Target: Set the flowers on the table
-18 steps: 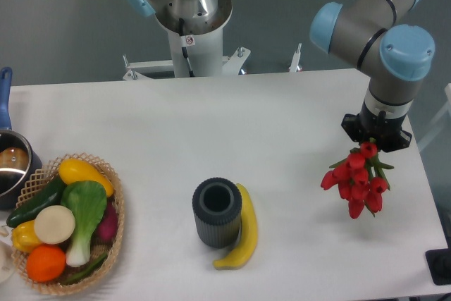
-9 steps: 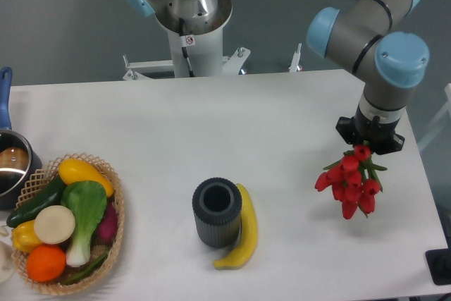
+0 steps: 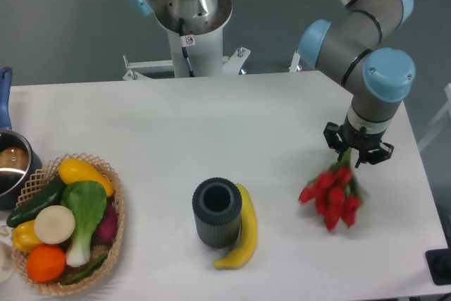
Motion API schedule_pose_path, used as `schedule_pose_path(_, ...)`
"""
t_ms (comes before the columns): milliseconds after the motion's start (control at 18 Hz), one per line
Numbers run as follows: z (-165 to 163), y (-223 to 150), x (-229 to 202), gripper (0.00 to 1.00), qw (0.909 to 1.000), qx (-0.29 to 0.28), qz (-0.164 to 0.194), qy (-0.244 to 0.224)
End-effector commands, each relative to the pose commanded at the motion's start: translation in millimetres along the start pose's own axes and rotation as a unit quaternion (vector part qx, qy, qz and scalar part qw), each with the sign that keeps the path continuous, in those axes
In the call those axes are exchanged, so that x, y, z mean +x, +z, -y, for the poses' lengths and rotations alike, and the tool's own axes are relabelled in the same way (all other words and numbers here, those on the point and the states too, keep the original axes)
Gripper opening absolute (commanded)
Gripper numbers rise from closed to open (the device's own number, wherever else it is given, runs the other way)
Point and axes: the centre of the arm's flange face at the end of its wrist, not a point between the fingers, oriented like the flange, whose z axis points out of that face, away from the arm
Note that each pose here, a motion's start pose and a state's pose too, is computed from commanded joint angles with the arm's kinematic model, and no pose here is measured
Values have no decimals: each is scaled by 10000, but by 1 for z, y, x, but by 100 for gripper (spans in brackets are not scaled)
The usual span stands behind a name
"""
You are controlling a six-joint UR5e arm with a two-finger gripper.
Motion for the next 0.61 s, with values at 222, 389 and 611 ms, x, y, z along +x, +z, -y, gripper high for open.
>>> schedule_pose_path(222, -4, -11, -11, 100, 9994, 100, 313, -66)
schedule_pose_path(389, -23, -31, -20, 100, 9985, 185, 484, -178)
schedule_pose_path(611, -44, -38, -31, 100, 9977, 196, 569, -319)
